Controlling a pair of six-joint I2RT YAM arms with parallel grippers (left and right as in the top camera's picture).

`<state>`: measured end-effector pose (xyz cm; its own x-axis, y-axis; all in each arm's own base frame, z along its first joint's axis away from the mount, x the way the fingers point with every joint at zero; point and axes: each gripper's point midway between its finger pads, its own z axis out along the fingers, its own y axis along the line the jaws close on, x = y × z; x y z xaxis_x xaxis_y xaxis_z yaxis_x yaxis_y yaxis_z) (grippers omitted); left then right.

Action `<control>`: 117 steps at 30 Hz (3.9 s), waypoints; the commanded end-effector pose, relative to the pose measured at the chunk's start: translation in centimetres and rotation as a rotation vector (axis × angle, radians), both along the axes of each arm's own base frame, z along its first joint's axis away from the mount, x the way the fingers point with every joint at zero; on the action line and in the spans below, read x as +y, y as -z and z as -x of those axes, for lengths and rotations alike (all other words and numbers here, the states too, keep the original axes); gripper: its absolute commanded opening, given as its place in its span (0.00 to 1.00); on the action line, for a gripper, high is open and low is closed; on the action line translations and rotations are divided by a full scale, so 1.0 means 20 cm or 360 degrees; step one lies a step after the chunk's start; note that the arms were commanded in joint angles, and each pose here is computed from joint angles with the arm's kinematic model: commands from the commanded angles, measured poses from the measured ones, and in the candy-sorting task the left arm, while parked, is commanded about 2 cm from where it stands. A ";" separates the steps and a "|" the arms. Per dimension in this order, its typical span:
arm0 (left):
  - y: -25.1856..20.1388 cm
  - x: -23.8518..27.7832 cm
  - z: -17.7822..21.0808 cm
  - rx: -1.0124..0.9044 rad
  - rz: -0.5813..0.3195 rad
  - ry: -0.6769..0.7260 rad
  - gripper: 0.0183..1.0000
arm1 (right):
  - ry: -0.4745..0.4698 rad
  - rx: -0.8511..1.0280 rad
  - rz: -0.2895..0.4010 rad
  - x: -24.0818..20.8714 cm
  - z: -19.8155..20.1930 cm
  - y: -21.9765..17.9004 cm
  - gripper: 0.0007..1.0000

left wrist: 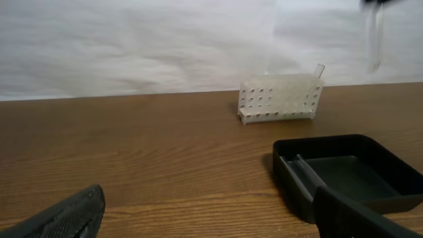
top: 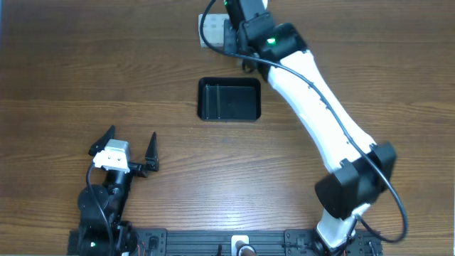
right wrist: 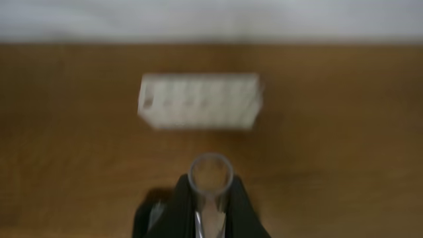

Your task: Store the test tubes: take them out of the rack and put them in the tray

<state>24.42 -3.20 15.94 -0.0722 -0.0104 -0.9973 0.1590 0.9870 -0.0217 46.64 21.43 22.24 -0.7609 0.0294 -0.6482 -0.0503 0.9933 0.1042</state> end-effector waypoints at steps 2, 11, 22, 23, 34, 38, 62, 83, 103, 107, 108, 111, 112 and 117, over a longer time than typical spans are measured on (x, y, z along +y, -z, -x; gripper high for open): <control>0.01 0.00 0.00 -0.0006 -0.0021 0.0014 1.00 | -0.0064 0.0490 -0.0078 0.05 0.12 0.56 0.01; 0.00 0.00 0.00 -0.0007 -0.0021 0.0014 1.00 | -0.0054 0.0572 -0.0038 0.02 0.18 0.75 0.01; 0.01 0.00 0.00 -0.0006 -0.0021 0.0014 1.00 | -0.0030 0.0584 -0.0048 0.04 0.15 0.86 0.01; 0.01 0.00 0.00 -0.0006 -0.0021 0.0014 1.00 | -0.0029 0.0588 -0.0045 0.04 0.15 0.87 0.01; 0.01 0.00 0.00 -0.0006 -0.0021 0.0014 1.00 | -0.0028 0.0605 -0.0035 0.04 0.15 0.90 0.13; 0.01 0.00 0.00 -0.0006 -0.0021 0.0014 1.00 | -0.0028 0.0615 -0.0031 0.04 0.16 0.90 0.20; 0.00 0.00 0.00 -0.0007 -0.0021 0.0014 1.00 | 0.0072 -0.0242 0.0145 -0.21 -0.27 0.13 0.44; 0.01 0.00 0.00 -0.0006 -0.0021 0.0014 1.00 | 0.0189 -0.0429 0.0085 -0.28 -0.63 0.44 0.70; 0.01 0.00 0.00 -0.0006 -0.0021 0.0014 1.00 | 0.0206 -0.0463 0.0083 -0.27 -0.71 0.60 0.58; 0.01 0.00 0.00 -0.0006 -0.0021 0.0014 1.00 | 0.0211 -0.0487 0.0075 -0.27 -0.72 0.58 0.50; 0.00 0.00 0.00 -0.0007 -0.0021 0.0014 1.00 | 0.0211 -0.0489 0.0074 -0.27 -0.72 0.58 0.48; 0.00 0.00 0.00 -0.0007 -0.0021 0.0014 1.00 | 0.0211 -0.0503 0.0068 -0.27 -0.72 0.57 0.44; 0.01 0.00 0.00 -0.0006 -0.0021 0.0014 1.00 | 0.0211 -0.0503 0.0068 -0.27 -0.72 0.57 0.42; 0.01 0.00 0.00 -0.0006 -0.0021 0.0014 1.00 | 0.0210 -0.0502 0.0068 -0.26 -0.72 0.57 0.27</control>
<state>24.42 -3.20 15.93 -0.0725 -0.0103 -0.9973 0.1590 0.9870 -0.0218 60.94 16.18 10.86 -0.5183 0.0782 -0.8516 0.0490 0.9969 0.0617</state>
